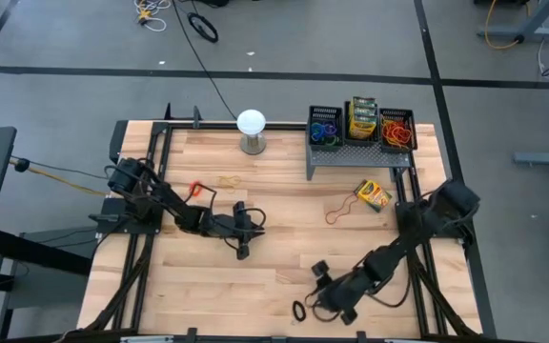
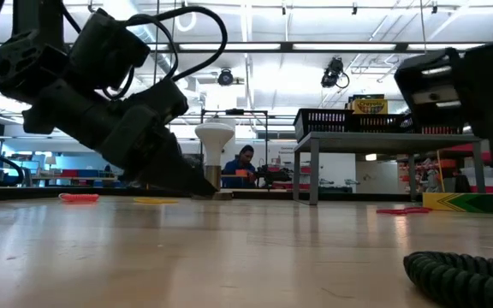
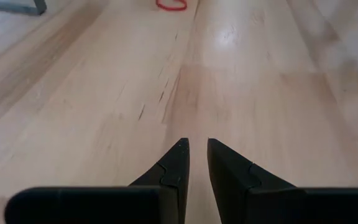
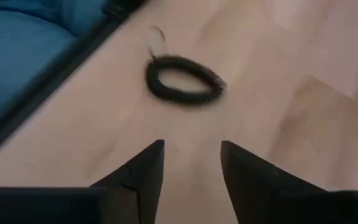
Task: Pick & Place Office Desk Supplies
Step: Put the black spring keychain into the left black basket on the shelf
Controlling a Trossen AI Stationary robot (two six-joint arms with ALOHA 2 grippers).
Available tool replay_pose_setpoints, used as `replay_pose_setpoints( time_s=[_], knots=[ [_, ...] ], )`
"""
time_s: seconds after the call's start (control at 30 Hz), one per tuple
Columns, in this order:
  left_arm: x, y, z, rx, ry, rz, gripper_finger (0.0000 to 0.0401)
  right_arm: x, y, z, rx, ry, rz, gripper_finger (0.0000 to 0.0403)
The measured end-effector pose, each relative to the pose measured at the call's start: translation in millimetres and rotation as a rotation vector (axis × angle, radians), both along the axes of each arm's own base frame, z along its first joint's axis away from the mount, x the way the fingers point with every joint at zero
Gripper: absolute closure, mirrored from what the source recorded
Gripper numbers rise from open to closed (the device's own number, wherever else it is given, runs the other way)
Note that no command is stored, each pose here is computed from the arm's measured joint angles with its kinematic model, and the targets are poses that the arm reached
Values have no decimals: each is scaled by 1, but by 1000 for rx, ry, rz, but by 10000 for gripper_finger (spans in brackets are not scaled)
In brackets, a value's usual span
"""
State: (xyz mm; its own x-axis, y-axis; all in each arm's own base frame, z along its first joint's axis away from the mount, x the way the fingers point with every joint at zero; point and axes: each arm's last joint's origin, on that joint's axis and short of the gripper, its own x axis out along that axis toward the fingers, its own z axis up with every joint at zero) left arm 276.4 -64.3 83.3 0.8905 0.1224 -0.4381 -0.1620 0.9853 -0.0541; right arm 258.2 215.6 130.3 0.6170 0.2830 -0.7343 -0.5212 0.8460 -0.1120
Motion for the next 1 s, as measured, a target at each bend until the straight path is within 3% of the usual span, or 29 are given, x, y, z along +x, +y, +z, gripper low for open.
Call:
replay_pose_setpoints(
  time_s=[0.1, 0.4, 0.73, 1.0],
  knots=[
    [1, 1, 1, -2, -10, 2, 338, 14, 11, 3, 24, 30, 20, 234],
    [1, 1, 2, -5, -20, 3, 338, 62, 14, 9, 107, 219, -305, 234],
    [1, 1, 2, -5, -23, 3, 338, 81, 18, -1, 166, 369, -301, 242],
    [1, 1, 3, -7, -27, 3, 338, 82, 15, -2, 150, 372, -256, 308]
  ],
)
